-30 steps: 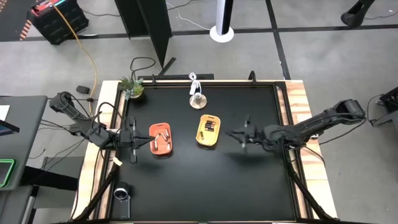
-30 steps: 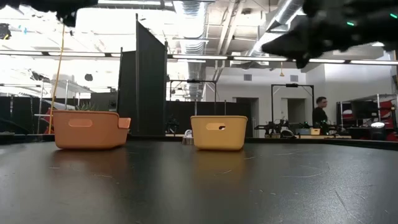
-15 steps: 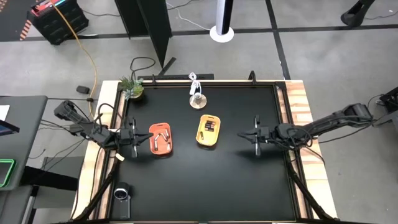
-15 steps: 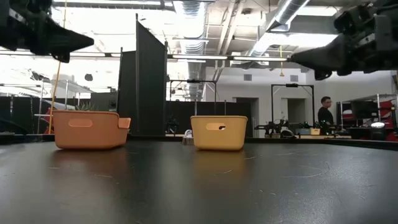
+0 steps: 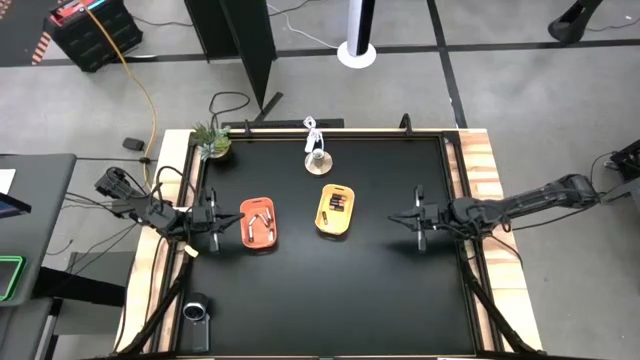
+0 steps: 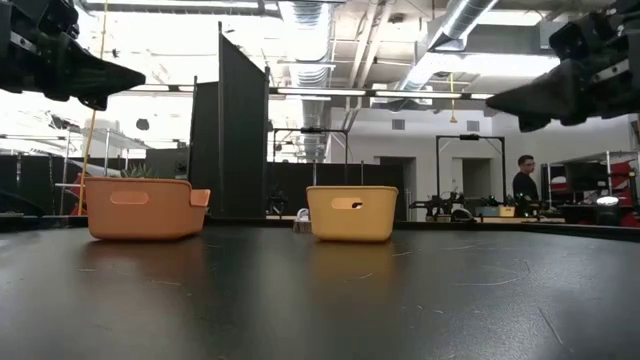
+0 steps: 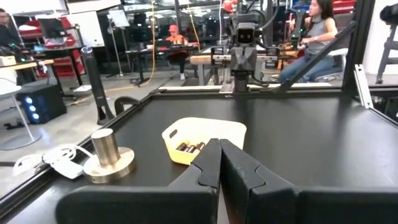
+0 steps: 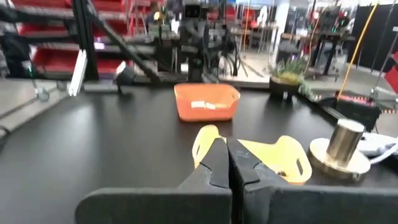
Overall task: Sort batteries
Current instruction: Return to Home Position
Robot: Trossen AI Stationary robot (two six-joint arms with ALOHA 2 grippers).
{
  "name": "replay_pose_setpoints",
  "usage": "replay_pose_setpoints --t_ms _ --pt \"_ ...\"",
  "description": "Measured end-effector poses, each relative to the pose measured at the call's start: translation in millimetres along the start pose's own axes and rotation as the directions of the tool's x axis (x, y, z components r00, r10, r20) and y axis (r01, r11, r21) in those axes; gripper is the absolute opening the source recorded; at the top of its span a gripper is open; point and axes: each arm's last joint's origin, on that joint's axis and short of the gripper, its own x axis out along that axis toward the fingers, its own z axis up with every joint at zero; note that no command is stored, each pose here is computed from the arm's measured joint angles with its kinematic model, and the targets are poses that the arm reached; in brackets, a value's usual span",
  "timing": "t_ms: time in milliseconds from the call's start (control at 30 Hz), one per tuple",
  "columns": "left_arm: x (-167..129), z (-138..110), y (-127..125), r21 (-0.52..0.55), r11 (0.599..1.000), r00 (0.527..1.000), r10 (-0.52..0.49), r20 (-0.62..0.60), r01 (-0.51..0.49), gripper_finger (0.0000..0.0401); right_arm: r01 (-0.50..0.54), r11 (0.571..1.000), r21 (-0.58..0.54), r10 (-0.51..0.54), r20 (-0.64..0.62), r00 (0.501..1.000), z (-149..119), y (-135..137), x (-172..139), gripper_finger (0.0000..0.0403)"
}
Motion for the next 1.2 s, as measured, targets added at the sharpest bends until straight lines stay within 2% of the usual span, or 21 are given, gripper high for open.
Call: replay_pose_setpoints --t_ms 167,333,567,667,767,967,1100,1200 --pt "-0.1 -0.3 -0.2 0.004 1.000 1.000 -0.004 -0.003 0.004 0.0000 0.002 1.000 0.002 -0.002 0.041 0.999 4.8 -2.2 -8.4 0.0001" --pt "-0.1 -1.9 -0.3 0.012 1.000 1.000 -0.006 -0.016 0.006 0.0000 0.001 1.000 0.000 -0.001 0.014 1.000 1.7 -4.0 -16.7 0.0001" --pt "-0.1 -3.1 -0.7 0.016 1.000 1.000 -0.015 -0.024 0.015 0.0000 0.001 1.000 0.016 -0.002 0.069 0.998 4.0 -7.4 -30.3 0.0001" --pt "-0.1 -3.5 -0.9 0.018 1.000 0.999 -0.020 -0.027 0.020 0.0000 -0.030 1.000 -0.007 0.031 0.112 0.993 7.1 -6.8 -33.4 0.0001" --pt "-0.1 -4.3 -1.3 0.025 0.999 0.999 -0.033 -0.033 0.033 0.0000 -0.033 0.999 -0.034 0.037 0.106 0.994 6.5 -6.3 -33.1 0.0001" --pt "-0.1 -5.9 -1.6 0.039 0.998 0.998 -0.040 -0.045 0.042 0.0000 -0.031 0.999 -0.030 0.033 0.101 0.994 6.1 -6.7 -32.8 0.0003" --pt "0.0 -6.9 -3.4 0.036 0.995 0.995 -0.092 -0.045 0.094 0.0000 -0.043 0.999 -0.027 0.045 0.077 0.996 4.2 -5.7 -31.3 0.0005" --pt "0.0 -6.9 -3.5 0.035 0.995 0.995 -0.093 -0.045 0.095 0.0000 -0.047 0.998 -0.029 0.049 0.066 0.997 3.2 -5.4 -30.6 0.0005"
